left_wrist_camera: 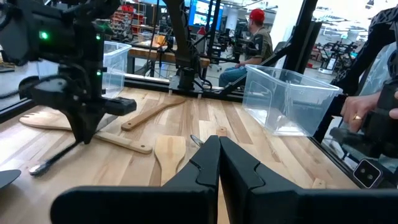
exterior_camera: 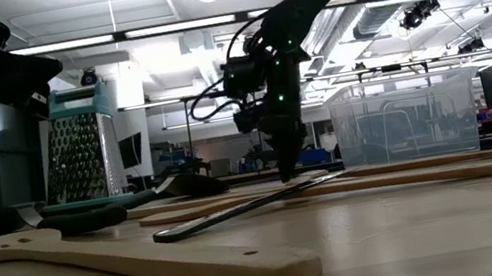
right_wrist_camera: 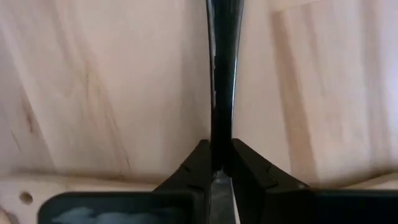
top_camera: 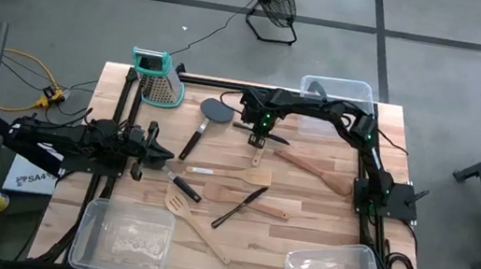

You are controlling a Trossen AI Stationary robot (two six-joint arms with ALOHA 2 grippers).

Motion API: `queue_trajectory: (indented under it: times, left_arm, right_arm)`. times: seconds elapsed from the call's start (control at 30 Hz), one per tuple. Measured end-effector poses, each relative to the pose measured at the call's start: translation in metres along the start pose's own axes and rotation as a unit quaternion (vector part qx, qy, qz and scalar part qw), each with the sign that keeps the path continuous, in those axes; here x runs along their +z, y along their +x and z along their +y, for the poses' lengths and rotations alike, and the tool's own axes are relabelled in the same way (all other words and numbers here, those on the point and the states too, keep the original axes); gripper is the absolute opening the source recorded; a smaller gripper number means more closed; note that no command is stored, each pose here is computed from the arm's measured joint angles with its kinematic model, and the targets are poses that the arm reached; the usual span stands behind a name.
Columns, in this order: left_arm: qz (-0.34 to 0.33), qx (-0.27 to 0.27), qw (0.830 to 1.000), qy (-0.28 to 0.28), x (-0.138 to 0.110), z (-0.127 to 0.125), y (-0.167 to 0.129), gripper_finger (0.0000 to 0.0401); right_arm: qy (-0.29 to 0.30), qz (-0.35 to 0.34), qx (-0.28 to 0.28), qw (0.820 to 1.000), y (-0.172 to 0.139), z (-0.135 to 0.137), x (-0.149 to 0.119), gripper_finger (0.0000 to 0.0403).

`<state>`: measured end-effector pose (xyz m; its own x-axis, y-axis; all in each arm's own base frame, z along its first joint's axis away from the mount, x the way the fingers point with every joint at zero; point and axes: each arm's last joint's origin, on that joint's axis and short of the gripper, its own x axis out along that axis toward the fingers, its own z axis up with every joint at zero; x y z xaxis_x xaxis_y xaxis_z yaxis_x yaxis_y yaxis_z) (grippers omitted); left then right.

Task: Pick & Place Kitchen Items
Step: Put the top black knife into the top right transparent bin

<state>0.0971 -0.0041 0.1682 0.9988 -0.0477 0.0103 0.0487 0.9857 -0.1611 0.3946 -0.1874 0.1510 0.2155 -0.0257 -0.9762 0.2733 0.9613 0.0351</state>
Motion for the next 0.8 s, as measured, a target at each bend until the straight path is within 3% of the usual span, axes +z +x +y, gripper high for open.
queue_trajectory:
  times: [0.33,0.8]
  left_arm:
    - [0.000,0.000,1.000,0.000,0.000,0.000,0.000,0.0006]
    - [0.000,0.000,1.000,0.000,0.000,0.000,0.000,0.0006]
  right_arm:
    - [0.079,-0.050,0.016,0.995,-0.041,0.001,0.002,0.0032]
    - [0.081,-0.194,0.048,0.976,-0.145,0.013,-0.005,0.0032]
